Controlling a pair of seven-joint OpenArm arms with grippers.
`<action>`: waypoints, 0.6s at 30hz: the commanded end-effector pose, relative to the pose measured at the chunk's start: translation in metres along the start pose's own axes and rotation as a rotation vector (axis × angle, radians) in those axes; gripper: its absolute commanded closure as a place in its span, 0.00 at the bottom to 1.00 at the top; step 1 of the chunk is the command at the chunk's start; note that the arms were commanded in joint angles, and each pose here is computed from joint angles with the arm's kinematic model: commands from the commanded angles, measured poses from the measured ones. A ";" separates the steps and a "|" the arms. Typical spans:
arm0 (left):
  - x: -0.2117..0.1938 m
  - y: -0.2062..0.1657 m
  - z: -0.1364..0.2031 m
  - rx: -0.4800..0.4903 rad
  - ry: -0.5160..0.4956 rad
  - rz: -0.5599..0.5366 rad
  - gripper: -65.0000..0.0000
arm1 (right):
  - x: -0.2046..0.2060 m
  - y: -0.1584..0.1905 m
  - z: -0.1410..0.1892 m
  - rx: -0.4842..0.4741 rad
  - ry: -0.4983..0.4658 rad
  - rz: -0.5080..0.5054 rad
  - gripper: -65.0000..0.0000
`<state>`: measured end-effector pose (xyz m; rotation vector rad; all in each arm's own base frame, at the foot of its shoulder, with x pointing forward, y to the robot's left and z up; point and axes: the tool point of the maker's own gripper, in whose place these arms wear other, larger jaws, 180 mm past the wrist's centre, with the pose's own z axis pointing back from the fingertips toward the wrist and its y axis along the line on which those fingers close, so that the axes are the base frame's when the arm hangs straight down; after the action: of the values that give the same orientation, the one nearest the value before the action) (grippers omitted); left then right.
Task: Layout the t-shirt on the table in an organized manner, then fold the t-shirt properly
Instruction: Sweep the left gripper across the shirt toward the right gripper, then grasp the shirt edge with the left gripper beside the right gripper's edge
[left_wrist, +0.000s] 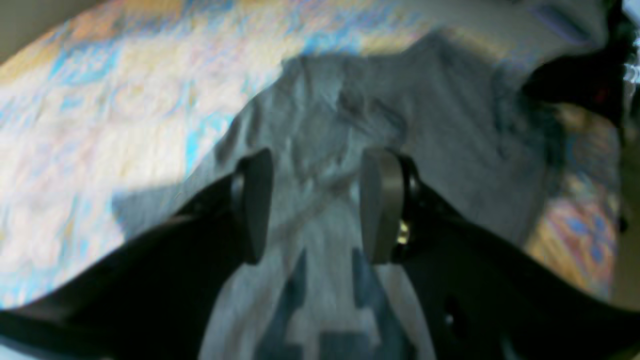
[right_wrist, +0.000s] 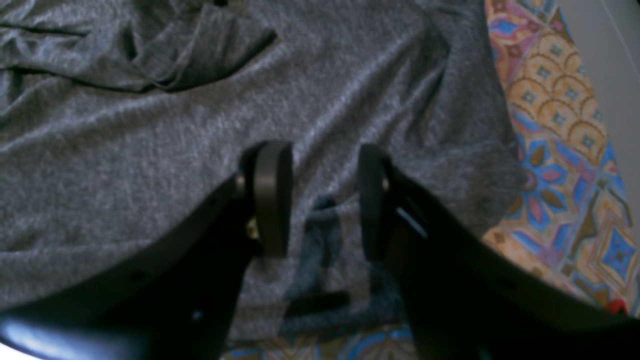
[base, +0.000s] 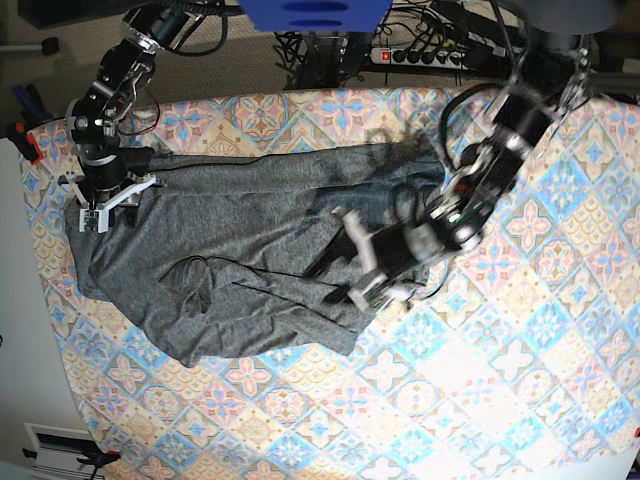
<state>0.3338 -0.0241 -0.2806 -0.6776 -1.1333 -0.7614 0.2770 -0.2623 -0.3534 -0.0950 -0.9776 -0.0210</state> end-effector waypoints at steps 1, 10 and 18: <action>0.017 -0.003 0.011 -0.004 -0.042 -0.022 0.57 | 0.016 -0.002 0.001 -0.004 -0.054 0.008 0.68; -0.037 -0.046 0.091 0.039 0.154 -0.035 0.57 | 0.015 -0.003 0.000 -0.004 -0.050 0.005 0.67; -0.086 -0.053 0.128 0.098 0.313 -0.054 0.57 | 0.007 -0.038 0.012 -0.099 -0.042 -0.035 0.63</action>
<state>0.1971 0.0663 -0.3350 -0.4135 -0.8459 -0.8181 0.2615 -0.2960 -0.3521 -0.1571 -0.9715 -0.1123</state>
